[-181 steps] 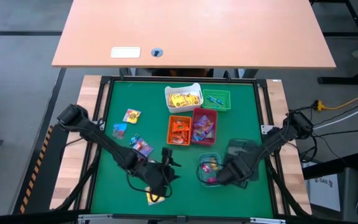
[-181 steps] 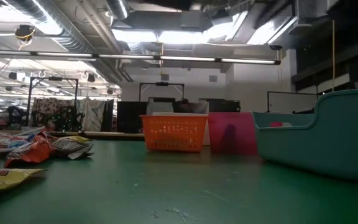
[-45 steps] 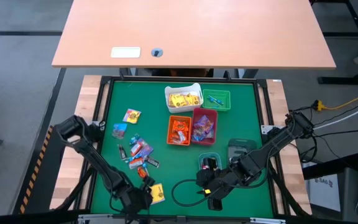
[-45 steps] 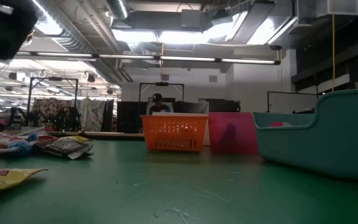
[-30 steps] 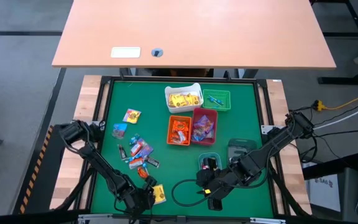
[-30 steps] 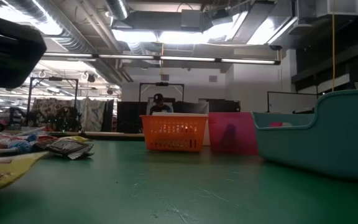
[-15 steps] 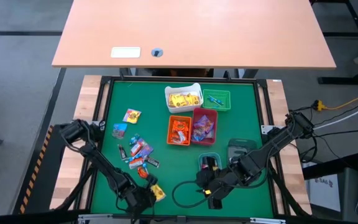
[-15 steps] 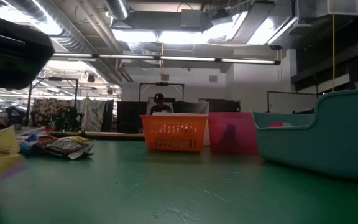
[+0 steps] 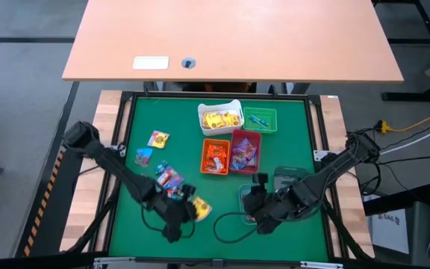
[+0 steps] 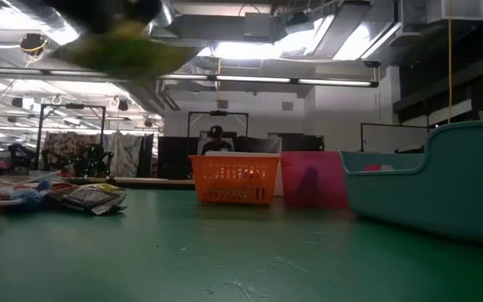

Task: Sort candy
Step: Put the yellow bag of candy into the white bin

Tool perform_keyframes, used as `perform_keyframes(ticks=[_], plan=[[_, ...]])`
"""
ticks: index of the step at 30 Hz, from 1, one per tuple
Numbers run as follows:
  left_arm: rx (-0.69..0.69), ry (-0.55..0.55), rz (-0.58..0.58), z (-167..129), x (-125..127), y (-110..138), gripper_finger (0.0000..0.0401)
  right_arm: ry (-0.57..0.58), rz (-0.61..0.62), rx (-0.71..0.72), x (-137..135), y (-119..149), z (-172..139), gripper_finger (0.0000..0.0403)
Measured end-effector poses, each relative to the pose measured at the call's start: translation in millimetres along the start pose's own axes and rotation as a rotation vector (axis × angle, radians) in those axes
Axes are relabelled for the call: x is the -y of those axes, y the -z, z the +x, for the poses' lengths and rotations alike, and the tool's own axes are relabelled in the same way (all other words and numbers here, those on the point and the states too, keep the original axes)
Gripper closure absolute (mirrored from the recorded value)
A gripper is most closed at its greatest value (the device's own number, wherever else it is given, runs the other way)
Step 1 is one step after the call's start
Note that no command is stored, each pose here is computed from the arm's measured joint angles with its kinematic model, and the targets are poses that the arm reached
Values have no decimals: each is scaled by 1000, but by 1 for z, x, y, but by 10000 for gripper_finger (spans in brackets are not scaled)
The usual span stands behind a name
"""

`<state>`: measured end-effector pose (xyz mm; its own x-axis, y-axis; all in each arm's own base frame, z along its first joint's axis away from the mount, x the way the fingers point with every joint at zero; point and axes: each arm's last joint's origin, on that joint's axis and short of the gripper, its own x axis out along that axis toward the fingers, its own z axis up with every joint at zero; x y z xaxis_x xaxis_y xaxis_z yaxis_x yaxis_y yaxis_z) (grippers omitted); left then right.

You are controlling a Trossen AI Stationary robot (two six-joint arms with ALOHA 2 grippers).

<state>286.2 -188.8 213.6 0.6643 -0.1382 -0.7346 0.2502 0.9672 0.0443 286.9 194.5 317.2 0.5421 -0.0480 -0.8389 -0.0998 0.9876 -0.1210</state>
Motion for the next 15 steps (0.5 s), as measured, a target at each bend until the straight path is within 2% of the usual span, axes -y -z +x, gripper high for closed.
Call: perform_keyframes(ticks=[3,7,10,15], plan=[[42,-45,-4,-10,-27,-11,401,6,-37,-8,6,8,-2,240],[86,-123,-4,-21,-69,-23,401,6,-29,-37,22,25,-3,240],[97,-176,-4,-25,-105,-26,401,25,5,-33,41,39,-5,240],[79,-259,-22,-28,-170,-22,401,4,76,60,69,62,-5,240]])
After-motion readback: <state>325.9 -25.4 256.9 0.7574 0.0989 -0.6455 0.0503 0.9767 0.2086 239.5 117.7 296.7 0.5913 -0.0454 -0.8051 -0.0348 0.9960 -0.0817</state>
